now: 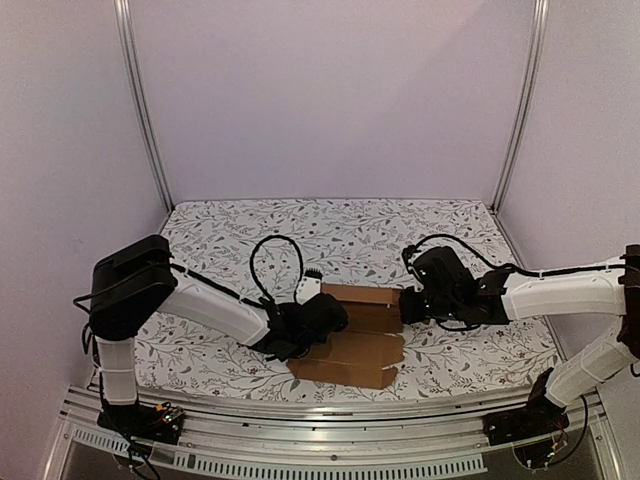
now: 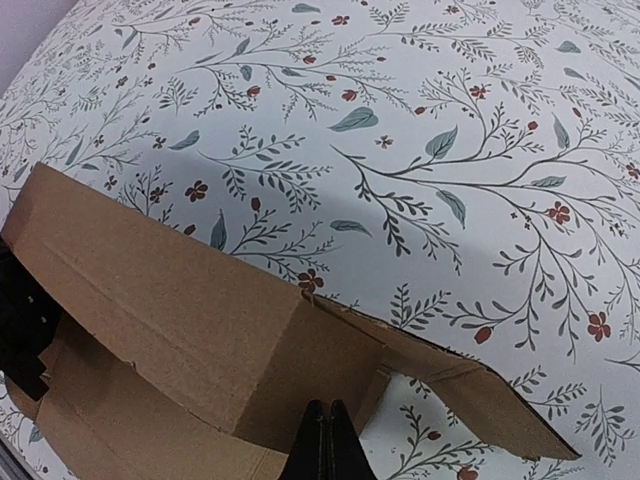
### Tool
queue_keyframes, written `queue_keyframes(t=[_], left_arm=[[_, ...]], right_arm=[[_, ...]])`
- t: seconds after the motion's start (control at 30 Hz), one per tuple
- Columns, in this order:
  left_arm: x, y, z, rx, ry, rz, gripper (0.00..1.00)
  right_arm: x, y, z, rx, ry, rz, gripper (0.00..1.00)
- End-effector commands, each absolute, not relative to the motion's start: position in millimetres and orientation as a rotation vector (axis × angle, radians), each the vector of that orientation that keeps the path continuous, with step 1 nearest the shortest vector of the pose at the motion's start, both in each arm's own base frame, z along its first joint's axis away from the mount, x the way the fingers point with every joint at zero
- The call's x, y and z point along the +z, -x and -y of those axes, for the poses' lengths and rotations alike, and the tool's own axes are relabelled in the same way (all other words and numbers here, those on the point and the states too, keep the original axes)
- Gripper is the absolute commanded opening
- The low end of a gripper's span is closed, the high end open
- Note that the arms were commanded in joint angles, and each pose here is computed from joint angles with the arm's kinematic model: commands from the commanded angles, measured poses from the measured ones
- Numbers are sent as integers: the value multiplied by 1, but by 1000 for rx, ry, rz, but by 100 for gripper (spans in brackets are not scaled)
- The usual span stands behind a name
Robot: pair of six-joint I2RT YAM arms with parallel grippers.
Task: Fold the paper box
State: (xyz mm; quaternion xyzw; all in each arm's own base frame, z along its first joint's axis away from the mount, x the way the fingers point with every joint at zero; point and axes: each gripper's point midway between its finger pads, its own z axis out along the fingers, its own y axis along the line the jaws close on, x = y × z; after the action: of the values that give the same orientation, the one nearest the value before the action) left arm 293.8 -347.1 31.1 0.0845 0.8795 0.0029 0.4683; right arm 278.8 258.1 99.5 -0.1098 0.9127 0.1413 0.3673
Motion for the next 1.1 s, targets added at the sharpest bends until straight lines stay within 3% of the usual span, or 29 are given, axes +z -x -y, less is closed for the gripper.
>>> queue_keyframes(t=[0.0,0.67,1.07], left_arm=[[20,-280,342,93,-302,-2199,0],[23,-266,357,36,-346,-2215,0],[40,-267,366,-276,-224,-2326,0]], right_arm=[[75,-278,-259,376,256,-2381,0],[93,-293,-308,709,168,-2251,0],[110,-278,-303,828,148,-2191,0]])
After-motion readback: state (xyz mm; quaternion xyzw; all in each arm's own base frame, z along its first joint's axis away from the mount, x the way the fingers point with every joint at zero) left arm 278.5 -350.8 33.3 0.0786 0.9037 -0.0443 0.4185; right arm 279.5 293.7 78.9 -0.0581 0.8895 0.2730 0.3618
